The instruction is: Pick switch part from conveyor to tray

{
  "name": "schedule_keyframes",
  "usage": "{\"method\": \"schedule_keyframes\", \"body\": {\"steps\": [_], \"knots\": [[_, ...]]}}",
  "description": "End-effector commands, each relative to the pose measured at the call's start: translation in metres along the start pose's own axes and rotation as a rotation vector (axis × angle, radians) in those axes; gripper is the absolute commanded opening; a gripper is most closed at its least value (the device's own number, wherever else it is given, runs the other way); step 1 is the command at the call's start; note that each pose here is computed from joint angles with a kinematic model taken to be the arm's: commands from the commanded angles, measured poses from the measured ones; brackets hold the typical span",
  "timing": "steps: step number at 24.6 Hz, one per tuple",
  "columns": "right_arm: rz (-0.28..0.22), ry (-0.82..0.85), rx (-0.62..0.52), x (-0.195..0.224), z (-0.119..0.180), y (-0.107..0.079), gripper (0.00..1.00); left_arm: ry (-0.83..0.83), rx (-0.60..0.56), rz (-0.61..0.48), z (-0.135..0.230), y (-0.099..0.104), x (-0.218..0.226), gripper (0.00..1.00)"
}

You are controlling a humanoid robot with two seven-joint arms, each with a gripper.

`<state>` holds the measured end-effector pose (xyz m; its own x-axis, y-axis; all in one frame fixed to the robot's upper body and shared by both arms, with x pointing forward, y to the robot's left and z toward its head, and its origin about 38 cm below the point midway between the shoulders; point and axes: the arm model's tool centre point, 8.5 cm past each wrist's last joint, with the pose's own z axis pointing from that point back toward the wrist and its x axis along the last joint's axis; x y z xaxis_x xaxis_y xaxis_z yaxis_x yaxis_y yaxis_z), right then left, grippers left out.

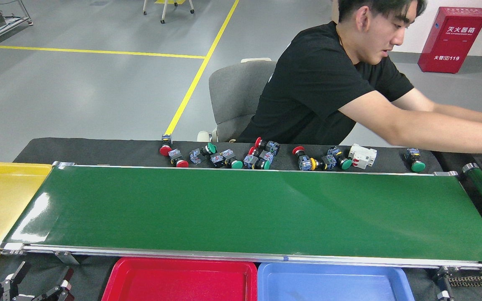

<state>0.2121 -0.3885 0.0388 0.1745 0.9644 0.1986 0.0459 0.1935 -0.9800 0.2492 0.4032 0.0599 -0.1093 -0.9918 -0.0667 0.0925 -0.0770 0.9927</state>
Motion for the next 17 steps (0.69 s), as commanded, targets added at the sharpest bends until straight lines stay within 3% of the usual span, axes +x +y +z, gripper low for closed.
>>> {"method": "schedule_keyframes", "body": {"steps": [1, 12, 17], "knots": [[0.009, 0.013, -0.001, 0.000, -0.002, -0.004, 0.99, 0.002, 0.023, -0.008, -0.002, 0.006, -0.003, 1.00], [0.036, 0.008, 0.036, -0.003, -0.008, -0.006, 0.98, 0.009, 0.046, -0.002, -0.012, 0.012, -0.008, 1.00], [0.034, -0.010, 0.027, 0.001, -0.027, -0.016, 0.98, 0.008, 0.051, -0.021, -0.016, 0.017, -0.016, 1.00]]}}
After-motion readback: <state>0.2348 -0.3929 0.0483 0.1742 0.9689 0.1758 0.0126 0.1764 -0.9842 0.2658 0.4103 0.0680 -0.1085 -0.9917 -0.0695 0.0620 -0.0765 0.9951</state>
